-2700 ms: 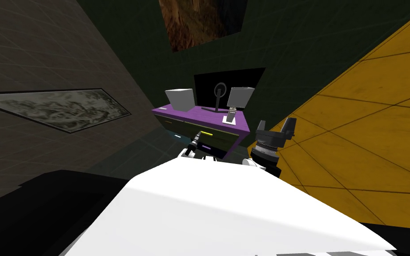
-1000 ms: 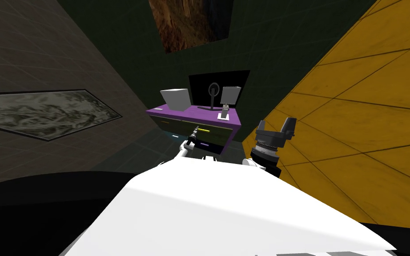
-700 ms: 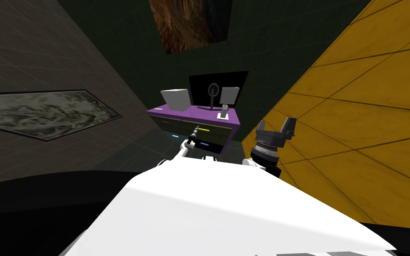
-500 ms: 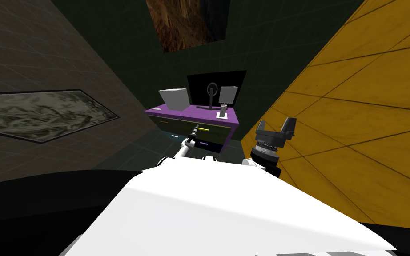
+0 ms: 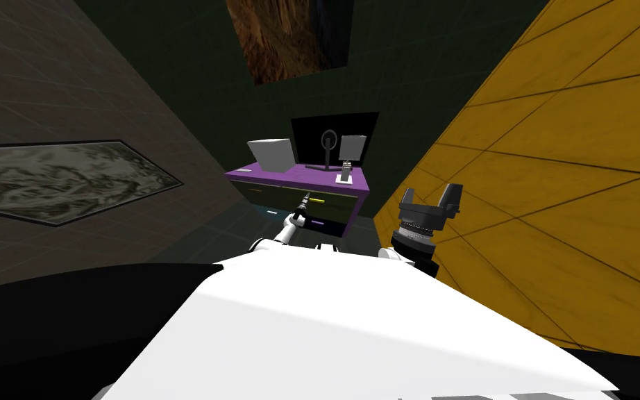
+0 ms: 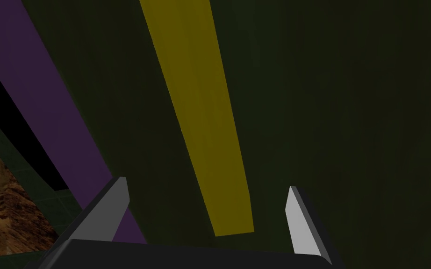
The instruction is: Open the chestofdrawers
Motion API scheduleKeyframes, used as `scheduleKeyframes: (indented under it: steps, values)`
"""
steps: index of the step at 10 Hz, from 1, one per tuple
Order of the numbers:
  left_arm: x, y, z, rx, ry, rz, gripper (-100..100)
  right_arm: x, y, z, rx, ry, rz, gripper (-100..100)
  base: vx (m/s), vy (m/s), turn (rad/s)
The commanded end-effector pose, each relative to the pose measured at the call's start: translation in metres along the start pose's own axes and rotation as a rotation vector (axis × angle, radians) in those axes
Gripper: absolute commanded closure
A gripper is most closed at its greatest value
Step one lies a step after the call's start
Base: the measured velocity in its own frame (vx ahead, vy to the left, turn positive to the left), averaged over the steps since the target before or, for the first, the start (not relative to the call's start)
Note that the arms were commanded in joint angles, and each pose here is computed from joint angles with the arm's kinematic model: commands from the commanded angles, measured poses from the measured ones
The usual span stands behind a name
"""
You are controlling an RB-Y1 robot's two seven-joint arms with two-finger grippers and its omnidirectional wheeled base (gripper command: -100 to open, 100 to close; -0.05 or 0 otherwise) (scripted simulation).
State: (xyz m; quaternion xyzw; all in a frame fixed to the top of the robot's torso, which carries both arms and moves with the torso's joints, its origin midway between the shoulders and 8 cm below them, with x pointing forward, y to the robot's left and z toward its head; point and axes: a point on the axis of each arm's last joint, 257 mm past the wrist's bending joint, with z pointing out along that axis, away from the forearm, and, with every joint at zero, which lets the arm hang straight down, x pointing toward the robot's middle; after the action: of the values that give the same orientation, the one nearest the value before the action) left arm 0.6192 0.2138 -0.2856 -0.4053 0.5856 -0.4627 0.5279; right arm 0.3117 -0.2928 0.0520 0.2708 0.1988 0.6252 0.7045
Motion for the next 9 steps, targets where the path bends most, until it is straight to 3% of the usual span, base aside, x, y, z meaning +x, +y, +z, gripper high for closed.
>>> scheduleKeyframes:
  steps: [1,2,3,4,5,6,7,9]
  values:
    - [-0.009,-0.011,0.016,0.014,-0.022,-0.019,-100,0.0,0.0,0.0,0.0,0.0,0.0,0,-0.086,0.01,-0.098]
    - [-0.006,-0.013,0.022,0.008,-0.015,-0.018,-100,0.0,0.0,0.0,0.0,0.0,0.0,0,-0.081,0.007,-0.068]
    - [-0.004,-0.001,0.019,-0.017,-0.012,-0.02,-100,0.0,0.0,0.0,0.0,0.0,0.0,0,-0.037,-0.001,0.003]
    - [-0.005,-0.005,0.02,-0.004,-0.013,-0.019,-100,0.0,0.0,0.0,0.0,0.0,0.0,0,-0.013,-0.001,0.003]
    - [0.002,0.009,0.008,-0.031,0.005,-0.005,100,0.0,0.0,0.0,0.0,0.0,0.0,0,0.047,0.005,0.098]
    - [-0.001,0.004,0.006,-0.014,-0.001,-0.005,100,0.0,0.0,0.0,0.0,0.0,0.0,0,0.072,-0.001,0.066]
    - [0.008,0.019,-0.006,-0.043,0.019,0.007,100,0.0,0.0,0.0,0.0,0.0,0.0,0,0.116,-0.002,0.095]
    - [0.005,0.007,-0.007,-0.011,0.011,0.007,100,0.0,0.0,0.0,0.0,0.0,0.0,0,0.057,-0.017,0.034]
